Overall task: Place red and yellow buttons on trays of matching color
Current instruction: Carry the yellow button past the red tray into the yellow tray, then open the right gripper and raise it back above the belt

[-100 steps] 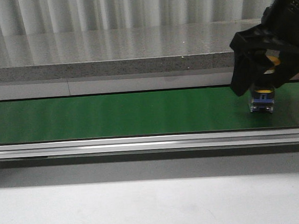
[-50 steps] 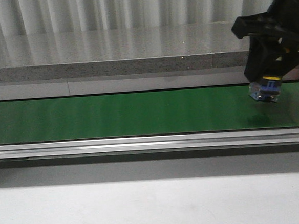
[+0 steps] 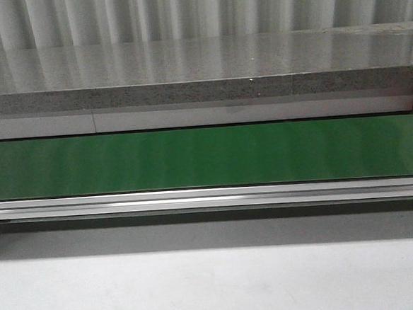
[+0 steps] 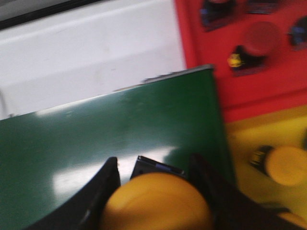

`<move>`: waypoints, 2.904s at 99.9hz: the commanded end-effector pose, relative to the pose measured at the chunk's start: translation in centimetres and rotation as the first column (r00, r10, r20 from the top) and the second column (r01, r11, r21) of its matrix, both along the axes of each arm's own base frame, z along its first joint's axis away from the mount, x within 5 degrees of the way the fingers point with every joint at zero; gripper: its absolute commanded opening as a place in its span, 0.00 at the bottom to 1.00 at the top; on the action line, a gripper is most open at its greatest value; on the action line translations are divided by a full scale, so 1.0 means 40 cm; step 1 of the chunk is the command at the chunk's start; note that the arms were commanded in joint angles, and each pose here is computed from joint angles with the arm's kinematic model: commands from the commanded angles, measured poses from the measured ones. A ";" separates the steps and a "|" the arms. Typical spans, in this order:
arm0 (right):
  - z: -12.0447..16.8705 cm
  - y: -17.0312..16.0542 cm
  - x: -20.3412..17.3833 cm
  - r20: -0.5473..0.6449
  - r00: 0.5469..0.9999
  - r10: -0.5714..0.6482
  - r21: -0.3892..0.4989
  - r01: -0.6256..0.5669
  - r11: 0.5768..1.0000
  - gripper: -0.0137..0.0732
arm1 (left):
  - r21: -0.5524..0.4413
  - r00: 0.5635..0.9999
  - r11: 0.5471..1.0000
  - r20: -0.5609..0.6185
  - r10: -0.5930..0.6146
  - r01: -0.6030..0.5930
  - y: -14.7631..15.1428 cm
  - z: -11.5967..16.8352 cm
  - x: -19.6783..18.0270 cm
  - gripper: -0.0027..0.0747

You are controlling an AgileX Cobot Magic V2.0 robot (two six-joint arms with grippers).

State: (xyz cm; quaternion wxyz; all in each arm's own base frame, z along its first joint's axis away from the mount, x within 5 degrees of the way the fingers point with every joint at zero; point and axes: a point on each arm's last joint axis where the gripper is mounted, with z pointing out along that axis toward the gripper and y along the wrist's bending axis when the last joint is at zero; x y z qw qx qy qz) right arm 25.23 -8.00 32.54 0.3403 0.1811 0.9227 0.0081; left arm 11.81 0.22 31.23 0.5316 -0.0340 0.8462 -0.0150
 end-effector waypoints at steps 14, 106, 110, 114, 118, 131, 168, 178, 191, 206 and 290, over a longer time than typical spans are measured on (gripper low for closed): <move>0.034 -0.132 -0.093 0.090 0.952 -0.292 -0.008 0.294 0.956 0.34 | -0.011 0.995 1.000 0.102 0.009 -0.008 0.001 0.038 0.006 0.01; -0.251 -0.274 -0.125 0.033 0.815 -0.579 0.064 0.576 0.815 0.34 | -0.011 0.995 1.000 0.102 0.009 -0.008 0.001 0.038 0.006 0.01; -0.264 -0.277 -0.121 0.013 0.815 -0.579 0.067 0.577 0.814 0.34 | -0.011 0.995 1.000 0.102 0.009 -0.008 0.001 0.038 0.006 0.01; -0.275 -0.280 -0.118 0.000 0.815 -0.579 0.068 0.578 0.814 0.34 | -0.011 0.995 1.000 0.102 0.009 -0.008 0.001 0.038 0.006 0.01; -0.289 -0.284 -0.115 -0.017 0.815 -0.579 0.071 0.579 0.812 0.34 | -0.011 0.995 1.000 0.102 0.009 -0.008 0.001 0.038 0.006 0.01; -0.319 -0.291 -0.108 -0.055 0.816 -0.575 0.070 0.578 0.813 0.34 | -0.011 0.995 1.000 0.102 0.009 -0.008 0.001 0.038 0.006 0.01; -0.349 -0.326 -0.127 -0.081 0.782 -0.618 0.074 0.623 0.778 0.34 | -0.011 0.995 1.000 0.102 0.009 -0.008 0.001 0.038 0.006 0.01; -0.349 -0.328 -0.130 -0.082 0.779 -0.622 0.074 0.627 0.775 0.35 | -0.011 0.995 1.000 0.102 0.009 -0.008 0.001 0.038 0.006 0.01; -0.349 -0.328 -0.130 -0.083 0.779 -0.622 0.074 0.627 0.775 0.39 | -0.011 0.995 1.000 0.102 0.009 -0.008 0.001 0.038 0.006 0.01; -0.349 -0.329 -0.129 -0.079 0.779 -0.622 0.073 0.627 0.776 0.59 | -0.011 0.995 1.000 0.102 0.009 -0.008 0.001 0.038 0.006 0.01; 0.023 0.031 -0.090 0.424 0.905 -0.049 -0.097 0.099 0.990 0.83 | -0.011 0.995 1.000 0.102 0.009 -0.008 0.001 0.038 0.006 0.01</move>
